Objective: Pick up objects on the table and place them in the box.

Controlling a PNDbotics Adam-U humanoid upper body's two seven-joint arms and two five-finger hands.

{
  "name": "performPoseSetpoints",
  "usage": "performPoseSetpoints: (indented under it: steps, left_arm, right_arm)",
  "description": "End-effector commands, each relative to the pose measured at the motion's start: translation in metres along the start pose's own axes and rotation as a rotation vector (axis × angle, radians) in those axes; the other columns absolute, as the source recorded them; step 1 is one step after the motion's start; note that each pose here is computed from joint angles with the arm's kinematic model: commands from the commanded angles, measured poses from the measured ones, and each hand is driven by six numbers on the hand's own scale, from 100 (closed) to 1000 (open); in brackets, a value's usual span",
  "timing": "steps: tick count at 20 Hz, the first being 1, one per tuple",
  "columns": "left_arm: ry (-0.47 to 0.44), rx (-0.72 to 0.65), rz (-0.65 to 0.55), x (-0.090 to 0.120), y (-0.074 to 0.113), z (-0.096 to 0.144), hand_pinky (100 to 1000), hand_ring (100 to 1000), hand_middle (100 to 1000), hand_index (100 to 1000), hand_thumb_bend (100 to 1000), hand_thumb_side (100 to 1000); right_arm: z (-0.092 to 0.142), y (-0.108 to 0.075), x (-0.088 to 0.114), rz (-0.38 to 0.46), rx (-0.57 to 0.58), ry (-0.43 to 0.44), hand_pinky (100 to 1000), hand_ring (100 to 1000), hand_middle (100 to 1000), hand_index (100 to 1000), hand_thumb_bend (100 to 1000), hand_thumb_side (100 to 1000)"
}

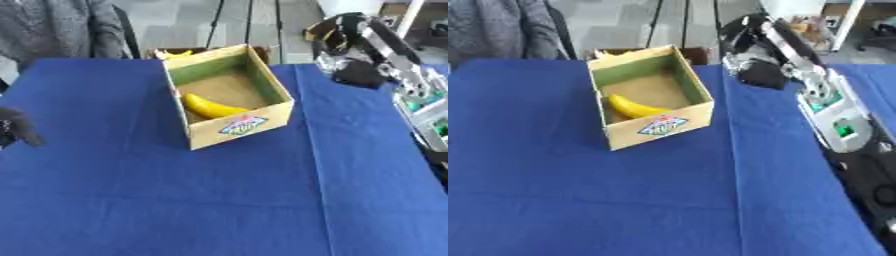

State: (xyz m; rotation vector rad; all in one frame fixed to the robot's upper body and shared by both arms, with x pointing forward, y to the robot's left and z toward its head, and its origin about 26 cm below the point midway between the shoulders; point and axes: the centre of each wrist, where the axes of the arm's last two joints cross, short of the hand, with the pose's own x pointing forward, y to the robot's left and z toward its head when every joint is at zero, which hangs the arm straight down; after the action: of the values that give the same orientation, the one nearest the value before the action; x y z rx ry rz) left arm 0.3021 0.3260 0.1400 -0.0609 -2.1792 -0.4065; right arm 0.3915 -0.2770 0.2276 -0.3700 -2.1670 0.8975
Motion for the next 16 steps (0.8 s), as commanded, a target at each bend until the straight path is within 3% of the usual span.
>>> performPoseSetpoints:
  steps: [1, 4, 5, 7, 11, 16]
  left_arm:
    - [-0.004, 0.017, -0.025, 0.004, 0.006, 0.000, 542, 462, 533, 666, 227, 1000]
    - [-0.004, 0.018, -0.026, 0.004, 0.007, 0.000, 542, 462, 533, 665, 229, 1000]
    - [0.010, 0.027, -0.024, 0.002, 0.008, 0.001, 541, 462, 535, 664, 230, 1000]
    - [0.038, 0.054, -0.021, -0.001, 0.015, 0.004, 541, 464, 539, 664, 228, 1000]
    - [0.066, 0.090, -0.004, -0.008, 0.022, 0.006, 541, 471, 549, 664, 232, 1000]
    - [0.079, 0.067, 0.038, -0.014, 0.018, 0.004, 541, 474, 555, 667, 227, 1000]
  right_arm:
    - [0.000, -0.020, 0.021, -0.048, -0.038, -0.048, 598, 551, 602, 750, 100, 488]
    - [0.000, -0.021, 0.024, -0.062, -0.038, -0.047, 594, 548, 598, 749, 100, 507]
    - [0.003, -0.020, 0.021, -0.080, -0.052, -0.032, 578, 532, 582, 745, 100, 628]
    - [0.014, -0.013, 0.008, -0.154, -0.113, 0.028, 570, 524, 574, 743, 100, 674]
    - [0.037, 0.008, 0.004, -0.280, -0.177, 0.066, 567, 522, 571, 742, 100, 706]
    - [0.068, 0.018, 0.010, -0.392, -0.243, 0.089, 562, 519, 566, 739, 100, 729]
